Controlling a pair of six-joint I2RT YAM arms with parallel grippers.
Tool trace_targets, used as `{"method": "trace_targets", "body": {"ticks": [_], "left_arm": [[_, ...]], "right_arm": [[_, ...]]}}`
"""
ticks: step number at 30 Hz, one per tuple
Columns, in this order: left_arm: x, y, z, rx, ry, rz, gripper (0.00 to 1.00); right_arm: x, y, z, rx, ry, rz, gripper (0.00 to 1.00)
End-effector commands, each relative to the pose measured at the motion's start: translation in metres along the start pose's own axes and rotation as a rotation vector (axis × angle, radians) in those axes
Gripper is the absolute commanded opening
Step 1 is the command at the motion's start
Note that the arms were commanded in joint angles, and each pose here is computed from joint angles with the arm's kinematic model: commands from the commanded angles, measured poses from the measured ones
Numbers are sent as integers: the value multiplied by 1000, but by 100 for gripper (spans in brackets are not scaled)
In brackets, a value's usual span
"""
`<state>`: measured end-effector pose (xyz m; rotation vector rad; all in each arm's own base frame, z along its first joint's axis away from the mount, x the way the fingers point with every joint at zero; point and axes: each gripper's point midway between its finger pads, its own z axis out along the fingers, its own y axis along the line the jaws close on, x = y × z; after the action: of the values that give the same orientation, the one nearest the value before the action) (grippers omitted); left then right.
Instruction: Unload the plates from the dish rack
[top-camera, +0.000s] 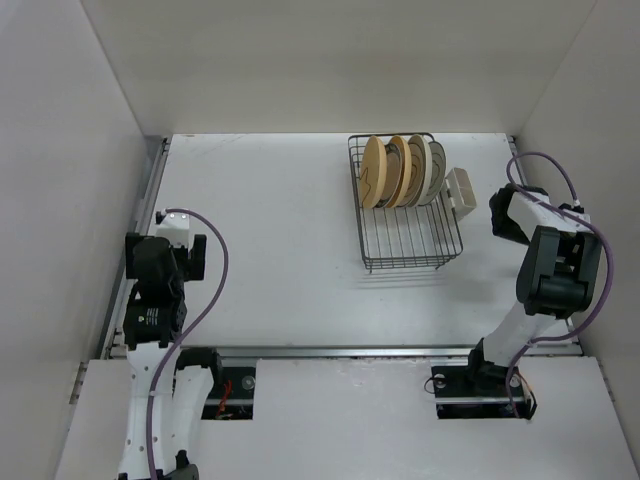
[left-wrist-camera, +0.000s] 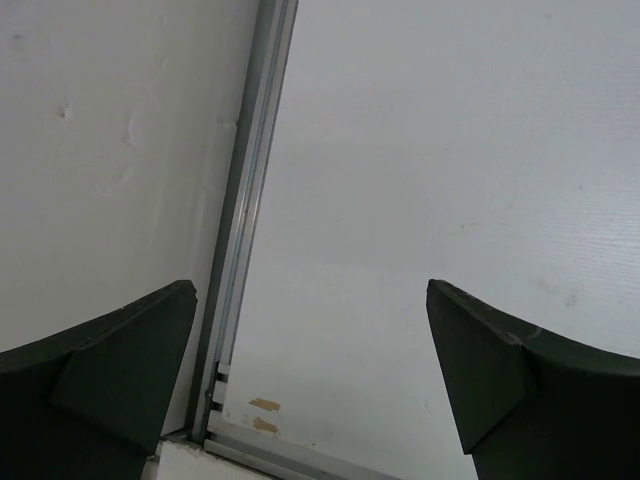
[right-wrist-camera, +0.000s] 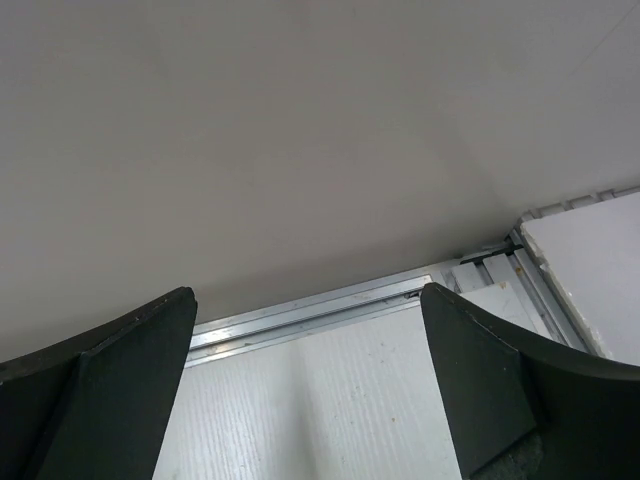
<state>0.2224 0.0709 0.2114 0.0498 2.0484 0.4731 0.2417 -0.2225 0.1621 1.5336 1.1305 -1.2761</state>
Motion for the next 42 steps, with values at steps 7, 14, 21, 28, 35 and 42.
{"method": "trace_targets", "body": {"ticks": [7, 14, 21, 28, 35, 42], "left_arm": [[-3, -12, -12, 122, 10, 114, 100], [-35, -10, -15, 172, -11, 156, 100], [-74, -34, -12, 372, 27, 135, 100], [-91, -68, -14, 587, -13, 115, 100], [-84, -64, 2, 543, 18, 141, 100], [-83, -63, 5, 537, 28, 151, 100]], "right_arm": [[-68, 52, -15, -46, 19, -207, 100], [-105, 126, -105, -532, 332, -244, 100], [-151, 163, -305, -1762, 354, -184, 100], [-84, 200, -313, -1664, 411, -436, 64], [-23, 204, -319, -1624, 443, -599, 52], [20, 214, -308, -1513, 481, -662, 44]]}}
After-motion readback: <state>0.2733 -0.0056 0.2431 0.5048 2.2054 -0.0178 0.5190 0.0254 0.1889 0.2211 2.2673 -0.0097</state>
